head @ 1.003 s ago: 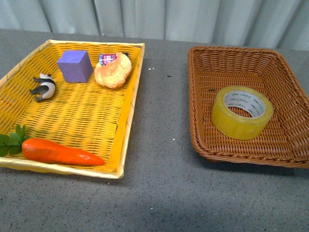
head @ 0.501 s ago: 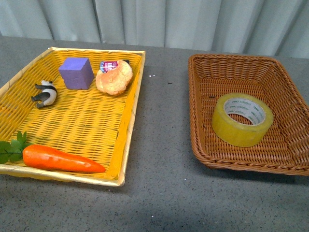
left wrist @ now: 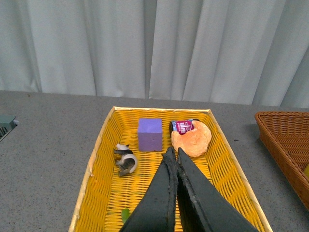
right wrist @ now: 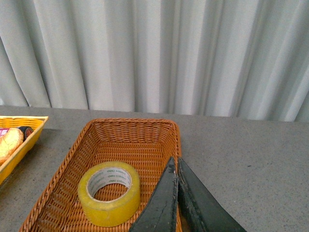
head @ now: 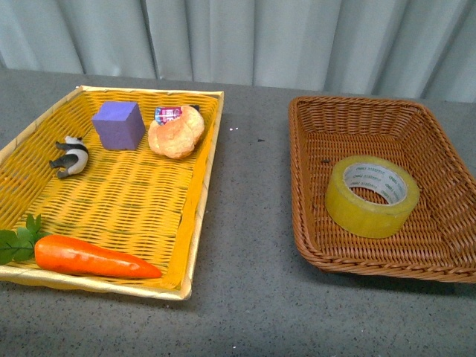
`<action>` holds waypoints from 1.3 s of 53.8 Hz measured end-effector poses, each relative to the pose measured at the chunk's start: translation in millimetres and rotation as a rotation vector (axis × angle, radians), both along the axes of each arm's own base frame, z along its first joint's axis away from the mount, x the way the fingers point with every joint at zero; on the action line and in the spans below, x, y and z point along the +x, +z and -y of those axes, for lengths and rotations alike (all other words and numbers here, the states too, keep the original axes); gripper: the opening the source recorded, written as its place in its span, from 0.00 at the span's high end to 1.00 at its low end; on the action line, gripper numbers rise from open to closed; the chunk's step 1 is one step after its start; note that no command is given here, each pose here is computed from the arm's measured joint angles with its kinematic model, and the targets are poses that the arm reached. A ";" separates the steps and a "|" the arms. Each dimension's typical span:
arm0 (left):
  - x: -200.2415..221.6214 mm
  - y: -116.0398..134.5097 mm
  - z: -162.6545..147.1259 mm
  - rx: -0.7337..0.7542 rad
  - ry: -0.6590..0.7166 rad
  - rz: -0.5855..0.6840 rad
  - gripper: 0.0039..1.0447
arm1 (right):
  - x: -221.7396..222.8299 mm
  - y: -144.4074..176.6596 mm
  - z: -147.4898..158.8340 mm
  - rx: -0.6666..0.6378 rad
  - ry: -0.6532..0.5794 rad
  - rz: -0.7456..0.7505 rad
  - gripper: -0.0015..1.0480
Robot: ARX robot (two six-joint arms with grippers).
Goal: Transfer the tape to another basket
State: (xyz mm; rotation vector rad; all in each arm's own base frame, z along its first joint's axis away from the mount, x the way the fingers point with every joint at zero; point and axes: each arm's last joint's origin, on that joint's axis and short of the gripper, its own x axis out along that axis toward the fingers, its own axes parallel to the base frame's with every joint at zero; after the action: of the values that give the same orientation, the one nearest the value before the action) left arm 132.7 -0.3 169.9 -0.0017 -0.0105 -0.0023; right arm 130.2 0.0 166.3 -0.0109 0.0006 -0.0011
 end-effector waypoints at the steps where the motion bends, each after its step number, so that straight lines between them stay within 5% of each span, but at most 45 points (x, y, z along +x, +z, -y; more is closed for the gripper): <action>1: -0.8 0.3 0.0 0.000 0.000 0.001 0.97 | -0.7 0.2 0.0 0.000 0.000 0.000 0.99; 64: -35.7 -0.7 -0.1 0.000 0.000 0.004 0.96 | -32.6 -1.0 -0.1 0.000 0.003 0.003 0.99; 70: -35.8 -0.6 -0.1 -0.001 0.000 0.005 0.81 | -32.7 -0.9 -0.1 0.000 0.003 0.005 0.93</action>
State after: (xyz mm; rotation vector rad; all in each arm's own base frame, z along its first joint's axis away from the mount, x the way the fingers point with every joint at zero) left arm 96.9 -0.2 169.3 -0.0025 -0.0151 -0.0023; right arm 97.6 0.1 165.4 -0.0109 -0.0040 0.0019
